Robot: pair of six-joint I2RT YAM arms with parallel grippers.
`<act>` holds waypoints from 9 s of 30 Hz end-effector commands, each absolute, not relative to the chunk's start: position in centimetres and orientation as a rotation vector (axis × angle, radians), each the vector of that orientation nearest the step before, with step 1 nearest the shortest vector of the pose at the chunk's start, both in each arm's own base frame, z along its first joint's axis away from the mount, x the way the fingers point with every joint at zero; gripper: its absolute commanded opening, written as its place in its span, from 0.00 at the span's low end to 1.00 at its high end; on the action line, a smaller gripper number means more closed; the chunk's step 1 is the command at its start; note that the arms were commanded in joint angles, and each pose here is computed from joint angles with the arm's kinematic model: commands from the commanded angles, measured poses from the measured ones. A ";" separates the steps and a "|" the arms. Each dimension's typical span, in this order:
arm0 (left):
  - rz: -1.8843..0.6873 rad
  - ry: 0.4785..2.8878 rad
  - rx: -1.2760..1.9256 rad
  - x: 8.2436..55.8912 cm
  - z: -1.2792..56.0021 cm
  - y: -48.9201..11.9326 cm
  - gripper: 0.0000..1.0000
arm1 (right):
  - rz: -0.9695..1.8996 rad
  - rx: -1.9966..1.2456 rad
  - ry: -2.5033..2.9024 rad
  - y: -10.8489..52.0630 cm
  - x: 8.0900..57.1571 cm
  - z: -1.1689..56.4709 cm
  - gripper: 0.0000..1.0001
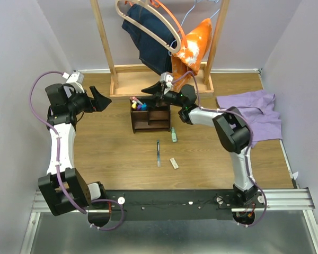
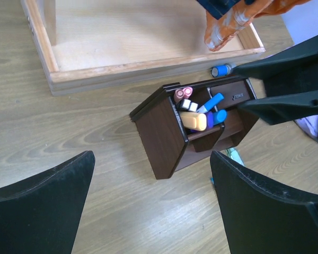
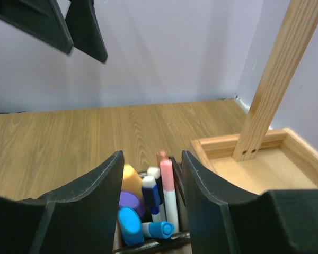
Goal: Sort the stationery into containers
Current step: Place the pen in the storage box, then pick up the pen from the center of the board, then place the pen in the storage box, then pick up the stationery from the center of the board, then place the stationery in the storage box.
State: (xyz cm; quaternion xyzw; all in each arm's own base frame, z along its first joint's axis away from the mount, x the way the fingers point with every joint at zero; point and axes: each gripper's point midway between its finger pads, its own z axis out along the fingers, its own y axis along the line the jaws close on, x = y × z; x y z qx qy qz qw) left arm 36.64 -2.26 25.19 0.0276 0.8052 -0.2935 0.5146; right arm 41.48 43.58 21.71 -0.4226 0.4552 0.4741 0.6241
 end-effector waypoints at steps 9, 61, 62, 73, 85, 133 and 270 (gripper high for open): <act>-0.468 1.883 0.322 32.3 30.0 -3.9 0.99 | 1.062 -1.504 1.349 35.6 27.8 21.4 0.56; -0.434 1.914 0.426 29.8 26.9 -5.0 0.99 | 0.502 -3.014 0.492 36.4 19.4 0.0 0.26; -0.439 1.915 0.422 29.9 26.9 -5.1 0.99 | 0.501 -3.014 0.487 36.5 19.4 -0.2 0.22; -0.403 1.930 0.459 29.5 27.8 -4.7 0.99 | 0.567 -2.652 0.733 45.1 22.7 8.8 0.01; -0.382 1.886 0.362 30.6 29.5 -4.2 0.99 | 1.326 -1.550 1.164 48.2 28.1 31.9 0.01; -0.464 2.054 0.288 34.7 23.6 -3.2 0.99 | 1.044 -0.985 0.946 43.4 42.9 22.8 0.01; -0.365 1.993 0.291 30.9 23.0 -3.7 0.99 | 0.444 -0.387 2.385 34.1 32.4 8.0 0.10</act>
